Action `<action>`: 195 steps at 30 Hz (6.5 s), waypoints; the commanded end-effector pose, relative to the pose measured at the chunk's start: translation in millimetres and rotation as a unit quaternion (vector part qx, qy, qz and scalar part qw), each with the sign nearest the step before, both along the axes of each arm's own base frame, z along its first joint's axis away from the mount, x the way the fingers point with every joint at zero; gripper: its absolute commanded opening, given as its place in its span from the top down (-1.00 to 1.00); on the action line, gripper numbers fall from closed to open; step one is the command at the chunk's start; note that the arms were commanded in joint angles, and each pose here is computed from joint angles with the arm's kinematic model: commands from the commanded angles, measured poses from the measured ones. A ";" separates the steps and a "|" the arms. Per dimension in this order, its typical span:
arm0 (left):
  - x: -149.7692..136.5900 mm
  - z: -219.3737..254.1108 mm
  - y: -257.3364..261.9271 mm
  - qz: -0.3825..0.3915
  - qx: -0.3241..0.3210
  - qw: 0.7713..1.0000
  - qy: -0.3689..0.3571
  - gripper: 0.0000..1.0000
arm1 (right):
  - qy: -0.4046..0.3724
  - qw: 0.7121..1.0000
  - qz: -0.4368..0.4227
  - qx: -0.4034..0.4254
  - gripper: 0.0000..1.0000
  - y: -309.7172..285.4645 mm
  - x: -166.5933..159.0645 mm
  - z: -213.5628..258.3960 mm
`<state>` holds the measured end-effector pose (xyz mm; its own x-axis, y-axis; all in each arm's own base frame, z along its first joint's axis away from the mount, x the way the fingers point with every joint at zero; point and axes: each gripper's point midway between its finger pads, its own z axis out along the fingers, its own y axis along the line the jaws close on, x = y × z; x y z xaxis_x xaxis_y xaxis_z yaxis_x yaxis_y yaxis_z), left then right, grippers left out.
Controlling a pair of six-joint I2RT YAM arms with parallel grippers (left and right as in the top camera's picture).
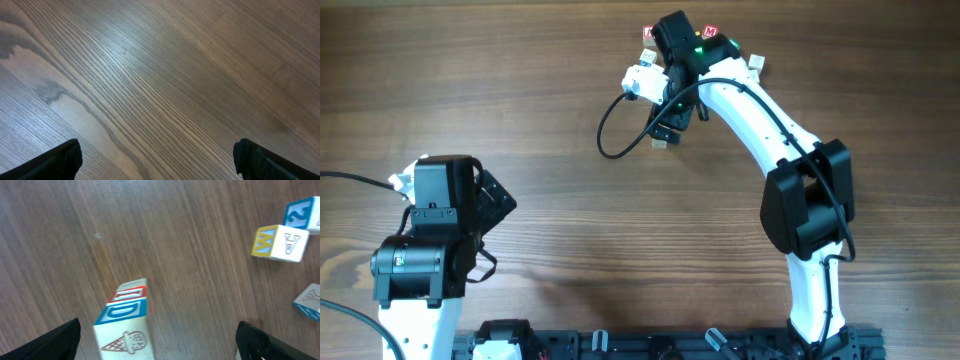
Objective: Form a tower
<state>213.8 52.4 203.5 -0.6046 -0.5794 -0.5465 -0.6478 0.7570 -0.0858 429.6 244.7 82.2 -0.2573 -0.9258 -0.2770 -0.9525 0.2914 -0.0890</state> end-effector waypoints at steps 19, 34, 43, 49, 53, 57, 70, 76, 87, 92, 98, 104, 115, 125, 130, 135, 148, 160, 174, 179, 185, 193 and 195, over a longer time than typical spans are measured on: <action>-0.5 -0.5 1.5 0.008 -0.003 1.000 -0.001 -1.00 | 0.058 0.997 0.037 -0.017 -0.91 2.8 -14.3 -52.6; -0.5 -0.5 1.5 0.008 -0.003 1.000 -0.001 -1.00 | 0.054 0.998 0.035 -0.027 -0.42 -0.2 -11.6 -55.9; -0.5 -0.5 1.5 0.008 -0.003 1.000 -0.001 -1.00 | 0.053 0.998 0.036 -0.027 -0.13 -0.1 -11.5 -55.8; -0.5 -0.5 1.5 0.008 -0.003 1.000 -0.001 -1.00 | 0.052 0.998 0.040 -0.027 0.03 0.2 -11.3 -55.6; -0.5 -0.5 1.5 0.008 -0.003 1.000 -0.001 -1.00 | 0.051 0.998 0.040 -0.027 0.05 0.1 -11.2 -55.0; -0.5 -0.5 1.5 0.008 -0.003 1.000 -0.001 -1.00 | 0.042 0.998 0.048 -0.024 0.07 1.5 -8.6 -44.1; -0.5 -0.5 1.5 0.008 -0.003 1.000 -0.001 -1.00 | 0.035 0.997 0.059 0.028 -0.04 15.2 -16.6 -6.5; -0.5 -0.5 1.5 0.008 -0.003 1.000 -0.001 -1.00 | 0.038 0.997 0.063 0.025 -0.01 18.5 -19.4 -9.5; -0.5 -0.5 1.5 0.008 -0.003 1.000 -0.001 -1.00 | 0.041 0.997 0.057 0.002 0.06 12.1 -16.8 -23.7; -0.5 -0.5 1.5 0.008 -0.003 1.000 -0.001 -1.00 | 0.051 0.997 0.057 -0.004 0.07 10.5 -18.1 -33.1; -0.5 -0.5 1.5 0.008 -0.003 1.000 -0.001 -1.00 | 0.052 0.997 0.056 -0.011 -0.01 8.1 -18.5 -35.4; -0.5 -0.5 1.5 0.008 -0.003 1.000 -0.001 -1.00 | 0.049 0.997 0.056 -0.014 -0.08 7.5 -17.1 -35.7; -0.5 -0.5 1.5 0.008 -0.003 1.000 -0.001 -1.00 | 0.052 0.997 0.054 -0.017 0.01 5.5 -19.5 -46.4; -0.5 -0.5 1.5 0.008 -0.003 1.000 -0.001 -1.00 | 0.057 0.997 0.055 -0.015 0.63 5.8 -22.2 -46.7; -0.5 -0.5 1.5 0.008 -0.003 1.000 -0.001 -1.00 | 0.055 0.996 0.064 -0.016 0.78 5.7 -22.2 -46.8; -0.5 -0.5 1.5 0.008 -0.003 1.000 -0.001 -1.00 | 0.047 0.995 0.083 -0.019 0.82 5.4 -21.3 -42.3; -0.5 -0.5 1.5 0.008 -0.003 1.000 -0.001 -1.00 | -0.008 0.993 0.120 -0.005 0.91 11.0 -11.1 2.9; -0.5 -0.5 1.5 0.008 -0.003 1.000 -0.001 -1.00 | -0.015 0.977 0.212 0.007 0.91 17.7 -21.8 7.5; -0.5 -0.5 1.5 0.008 -0.003 1.000 -0.001 -1.00 | 0.005 0.989 0.149 0.008 0.91 15.0 -22.4 -7.8; -0.5 -0.5 1.5 0.008 -0.003 1.000 -0.001 -1.00 | 0.010 0.989 0.147 0.003 0.92 12.4 -24.5 -11.4; -0.5 -0.5 1.5 0.008 -0.003 1.000 -0.001 -1.00 | 0.016 0.989 0.148 0.001 0.90 11.0 -27.4 -12.1; -0.5 -0.5 1.5 0.008 -0.003 1.000 -0.001 -1.00 | 0.016 0.989 0.147 -0.008 0.90 7.5 -28.0 -23.0; -0.5 -0.5 1.5 0.008 -0.003 1.000 -0.001 -1.00 | 0.013 0.989 0.146 -0.010 0.91 7.0 -26.5 -22.9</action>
<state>213.8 52.4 203.5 -0.6049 -0.5791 -0.5466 -0.6476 0.7572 -0.0856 403.3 249.9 47.5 0.0125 -0.9691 -0.2462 -0.9992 -0.0024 -0.0411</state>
